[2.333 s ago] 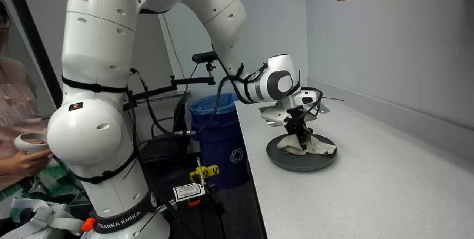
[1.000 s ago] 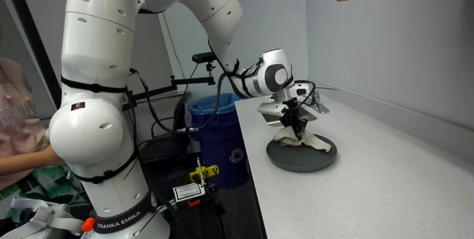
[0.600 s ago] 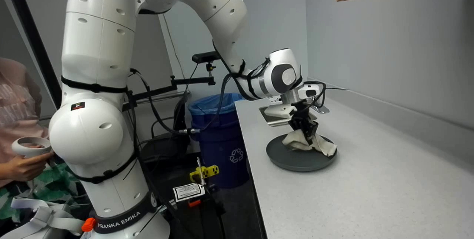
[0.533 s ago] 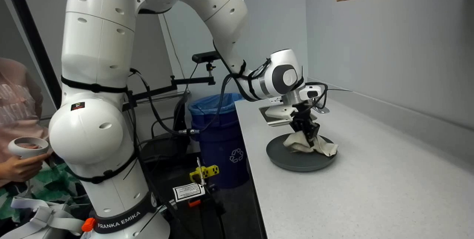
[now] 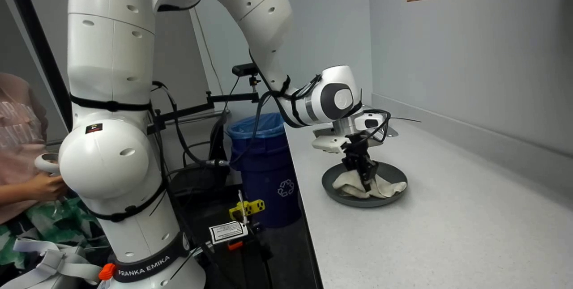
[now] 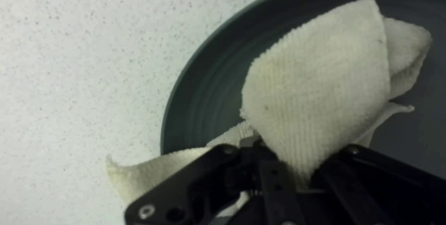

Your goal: Use the towel to wipe the plate

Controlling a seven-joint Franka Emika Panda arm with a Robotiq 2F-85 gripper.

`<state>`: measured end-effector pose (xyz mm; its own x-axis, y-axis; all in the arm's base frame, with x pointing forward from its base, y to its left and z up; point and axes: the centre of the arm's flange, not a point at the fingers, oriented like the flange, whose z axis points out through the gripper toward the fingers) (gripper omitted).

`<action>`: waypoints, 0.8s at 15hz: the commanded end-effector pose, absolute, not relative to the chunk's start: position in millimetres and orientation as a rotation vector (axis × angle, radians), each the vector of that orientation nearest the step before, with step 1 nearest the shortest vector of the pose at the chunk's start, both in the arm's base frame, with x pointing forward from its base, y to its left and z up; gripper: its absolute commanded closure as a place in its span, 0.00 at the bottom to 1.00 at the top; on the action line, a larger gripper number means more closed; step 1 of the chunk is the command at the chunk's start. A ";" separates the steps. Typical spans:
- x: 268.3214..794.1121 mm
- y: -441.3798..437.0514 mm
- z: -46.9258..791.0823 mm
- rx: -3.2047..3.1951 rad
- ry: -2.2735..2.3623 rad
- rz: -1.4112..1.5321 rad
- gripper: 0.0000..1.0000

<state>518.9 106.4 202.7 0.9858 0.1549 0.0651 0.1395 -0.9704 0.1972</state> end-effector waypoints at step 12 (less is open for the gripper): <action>572.7 156.8 236.7 2.915 0.339 0.344 0.97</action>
<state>555.2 167.1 236.9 0.9548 0.2430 0.1714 0.2143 -0.9619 0.1698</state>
